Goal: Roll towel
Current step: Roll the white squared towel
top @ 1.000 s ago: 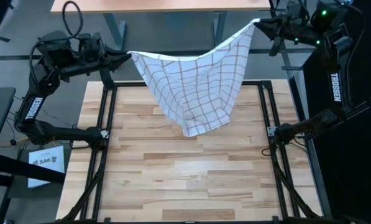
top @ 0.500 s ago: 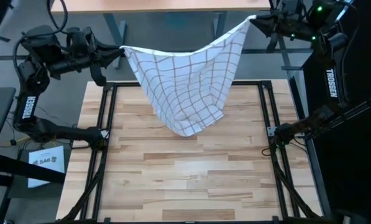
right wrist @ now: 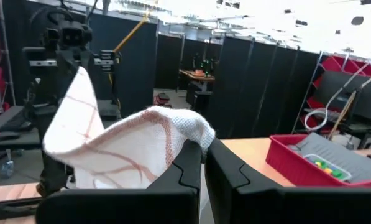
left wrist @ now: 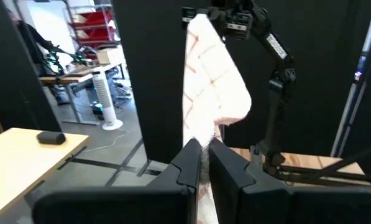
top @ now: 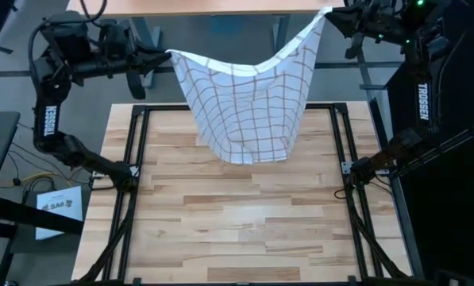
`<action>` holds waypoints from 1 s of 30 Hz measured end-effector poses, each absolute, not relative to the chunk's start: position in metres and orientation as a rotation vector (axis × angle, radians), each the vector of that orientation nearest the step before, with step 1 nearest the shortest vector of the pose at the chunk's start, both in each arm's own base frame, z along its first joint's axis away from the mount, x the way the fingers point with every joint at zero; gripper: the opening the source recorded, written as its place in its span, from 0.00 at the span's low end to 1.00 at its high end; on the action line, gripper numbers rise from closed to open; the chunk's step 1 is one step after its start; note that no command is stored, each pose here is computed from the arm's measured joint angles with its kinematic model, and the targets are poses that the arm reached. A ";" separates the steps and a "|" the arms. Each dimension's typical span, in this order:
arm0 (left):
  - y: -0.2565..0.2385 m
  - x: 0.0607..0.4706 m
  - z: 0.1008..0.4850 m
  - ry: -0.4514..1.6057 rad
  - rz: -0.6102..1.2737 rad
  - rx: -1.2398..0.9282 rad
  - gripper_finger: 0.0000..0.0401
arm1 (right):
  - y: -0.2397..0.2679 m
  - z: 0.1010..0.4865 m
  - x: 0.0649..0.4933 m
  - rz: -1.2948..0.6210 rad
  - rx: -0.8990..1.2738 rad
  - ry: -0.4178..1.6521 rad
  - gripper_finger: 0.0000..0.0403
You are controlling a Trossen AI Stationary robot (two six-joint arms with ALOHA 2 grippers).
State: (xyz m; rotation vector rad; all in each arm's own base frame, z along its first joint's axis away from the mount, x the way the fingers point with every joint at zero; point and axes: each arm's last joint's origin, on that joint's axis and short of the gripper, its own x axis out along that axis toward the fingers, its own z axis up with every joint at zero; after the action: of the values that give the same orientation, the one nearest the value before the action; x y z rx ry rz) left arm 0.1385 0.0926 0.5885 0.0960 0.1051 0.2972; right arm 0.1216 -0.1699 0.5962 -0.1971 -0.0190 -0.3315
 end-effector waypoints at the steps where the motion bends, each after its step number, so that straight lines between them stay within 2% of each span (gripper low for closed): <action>1: 0.094 0.140 0.588 0.110 0.291 0.092 0.02 | -0.171 0.596 0.123 -0.329 -0.199 -0.021 0.00; 15: 0.087 0.121 0.599 0.032 0.307 0.151 0.02 | -0.172 0.602 0.125 -0.305 -0.247 -0.072 0.00; 21: 0.080 0.106 0.615 -0.111 0.355 0.232 0.02 | -0.174 0.619 0.114 -0.355 -0.306 -0.206 0.00; 30: 0.080 0.105 0.619 -0.146 0.370 0.258 0.02 | -0.172 0.629 0.110 -0.368 -0.383 -0.283 0.00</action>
State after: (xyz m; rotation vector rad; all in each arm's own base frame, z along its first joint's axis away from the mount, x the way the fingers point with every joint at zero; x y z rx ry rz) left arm 0.1053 0.0805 0.6193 0.2579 -0.1460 0.3698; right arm 0.1098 -0.1723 0.6291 -0.3832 -0.2827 -0.3680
